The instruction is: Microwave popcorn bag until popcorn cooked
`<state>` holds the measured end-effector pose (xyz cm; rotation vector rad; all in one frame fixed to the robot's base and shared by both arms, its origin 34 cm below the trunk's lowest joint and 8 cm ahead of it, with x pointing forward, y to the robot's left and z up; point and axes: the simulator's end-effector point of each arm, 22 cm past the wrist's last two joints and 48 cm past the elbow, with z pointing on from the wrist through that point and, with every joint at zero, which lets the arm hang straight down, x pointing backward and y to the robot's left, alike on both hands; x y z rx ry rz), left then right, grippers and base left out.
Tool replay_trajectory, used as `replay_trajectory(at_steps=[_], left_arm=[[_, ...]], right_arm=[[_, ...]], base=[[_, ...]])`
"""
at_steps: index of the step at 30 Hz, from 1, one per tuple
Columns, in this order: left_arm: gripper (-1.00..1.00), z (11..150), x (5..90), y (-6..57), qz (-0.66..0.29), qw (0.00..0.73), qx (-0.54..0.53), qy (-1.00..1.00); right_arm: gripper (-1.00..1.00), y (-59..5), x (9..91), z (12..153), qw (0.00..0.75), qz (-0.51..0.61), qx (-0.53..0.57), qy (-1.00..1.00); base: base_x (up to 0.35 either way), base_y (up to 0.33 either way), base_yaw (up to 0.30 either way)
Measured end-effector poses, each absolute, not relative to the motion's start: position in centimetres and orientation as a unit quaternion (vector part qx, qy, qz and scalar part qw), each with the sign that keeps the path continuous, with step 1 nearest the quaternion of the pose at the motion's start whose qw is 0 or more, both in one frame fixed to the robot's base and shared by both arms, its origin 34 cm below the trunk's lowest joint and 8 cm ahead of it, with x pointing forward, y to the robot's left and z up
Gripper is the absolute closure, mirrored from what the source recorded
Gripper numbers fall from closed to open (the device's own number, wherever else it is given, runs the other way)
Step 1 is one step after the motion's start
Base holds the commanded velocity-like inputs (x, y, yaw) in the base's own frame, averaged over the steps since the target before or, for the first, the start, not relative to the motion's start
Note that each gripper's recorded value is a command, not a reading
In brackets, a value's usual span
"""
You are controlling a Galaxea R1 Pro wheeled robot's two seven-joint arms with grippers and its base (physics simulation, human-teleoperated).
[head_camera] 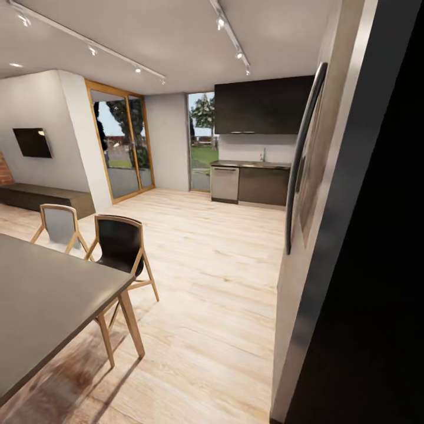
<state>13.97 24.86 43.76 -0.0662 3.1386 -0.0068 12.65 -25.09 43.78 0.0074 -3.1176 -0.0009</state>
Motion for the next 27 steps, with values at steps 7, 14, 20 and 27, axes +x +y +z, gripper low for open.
replay_trajectory(at_steps=[7, 14, 20, 27], left_arm=[[-1.00, 43.77, 13.97, 24.85, -0.002, 0.001, -0.020, 1.000], [-1.00, 43.77, 13.97, 24.85, -0.002, 0.001, -0.020, 1.000], [-1.00, 43.77, 13.97, 24.85, -0.002, 0.001, -0.020, 1.000], [-1.00, 43.77, 13.97, 24.85, -0.002, 0.001, -0.020, 1.000]], right_arm=[[-1.00, -25.11, 12.63, 43.79, 0.012, 0.000, 0.003, -1.000], [-1.00, -25.11, 12.65, 43.79, 0.012, 0.000, 0.003, -1.000], [-1.00, -25.11, 12.65, 43.79, 0.012, 0.000, 0.003, -1.000], [-1.00, -25.06, 12.65, 43.79, 0.012, 0.000, 0.001, -1.000]], base=[[0.219, 0.193, 0.005], [0.244, 0.216, 0.000], [0.244, 0.216, 0.000], [0.244, 0.216, 0.000]])
